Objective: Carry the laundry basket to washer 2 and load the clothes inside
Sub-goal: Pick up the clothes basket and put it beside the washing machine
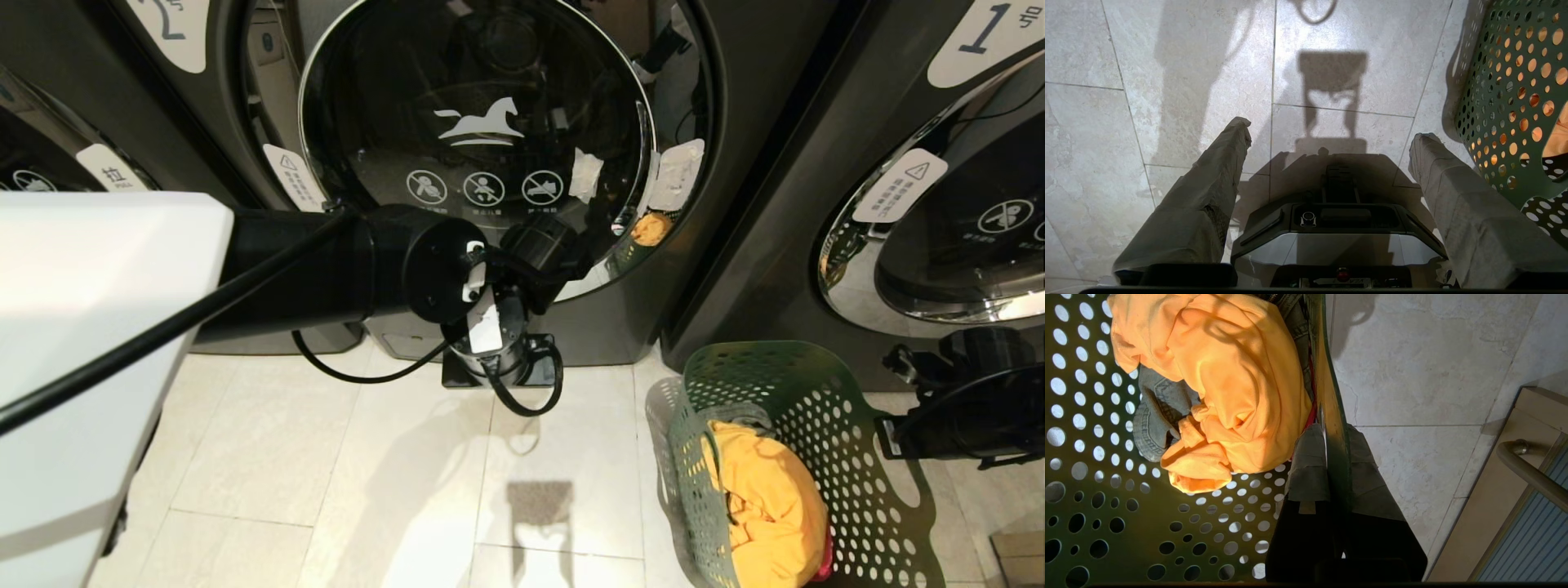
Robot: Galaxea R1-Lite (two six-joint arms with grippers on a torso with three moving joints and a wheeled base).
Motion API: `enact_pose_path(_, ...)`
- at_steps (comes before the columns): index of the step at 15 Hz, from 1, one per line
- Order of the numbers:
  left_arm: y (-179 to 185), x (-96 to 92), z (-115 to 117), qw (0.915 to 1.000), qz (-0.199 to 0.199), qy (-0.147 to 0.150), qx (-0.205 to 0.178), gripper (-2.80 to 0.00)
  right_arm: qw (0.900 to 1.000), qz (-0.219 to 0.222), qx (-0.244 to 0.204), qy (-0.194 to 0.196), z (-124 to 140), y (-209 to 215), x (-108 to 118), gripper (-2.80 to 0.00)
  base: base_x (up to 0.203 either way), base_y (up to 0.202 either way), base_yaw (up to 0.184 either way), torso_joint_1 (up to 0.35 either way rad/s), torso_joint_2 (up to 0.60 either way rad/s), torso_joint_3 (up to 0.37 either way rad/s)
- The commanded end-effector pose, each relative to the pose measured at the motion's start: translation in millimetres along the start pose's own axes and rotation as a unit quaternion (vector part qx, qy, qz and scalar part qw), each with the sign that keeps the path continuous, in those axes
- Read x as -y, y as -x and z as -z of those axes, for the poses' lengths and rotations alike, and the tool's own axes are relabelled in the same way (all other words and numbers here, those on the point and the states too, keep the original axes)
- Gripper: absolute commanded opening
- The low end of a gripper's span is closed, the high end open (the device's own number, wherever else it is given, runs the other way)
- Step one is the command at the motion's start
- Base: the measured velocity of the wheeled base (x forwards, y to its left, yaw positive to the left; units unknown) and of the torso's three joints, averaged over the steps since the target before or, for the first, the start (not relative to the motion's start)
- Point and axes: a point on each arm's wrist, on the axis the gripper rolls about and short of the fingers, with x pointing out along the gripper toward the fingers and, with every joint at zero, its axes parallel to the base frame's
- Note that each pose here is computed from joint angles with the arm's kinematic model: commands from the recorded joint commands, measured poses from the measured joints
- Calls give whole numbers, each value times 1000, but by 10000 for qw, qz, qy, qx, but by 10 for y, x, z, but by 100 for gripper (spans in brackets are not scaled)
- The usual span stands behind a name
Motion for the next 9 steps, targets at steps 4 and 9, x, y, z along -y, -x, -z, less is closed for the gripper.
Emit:
enact_pose_path(4,2,-4,9,10000,-28,22,-18,0,9999,-24,-126,-8,103,52,-25,-280,0,0,0,0,0,0)
enact_pose_path(9,6,-27,77,9999,-80,19,-116,0,9997,53,-232,-97,192,93,27,-280,0,0,0,0,0,0)
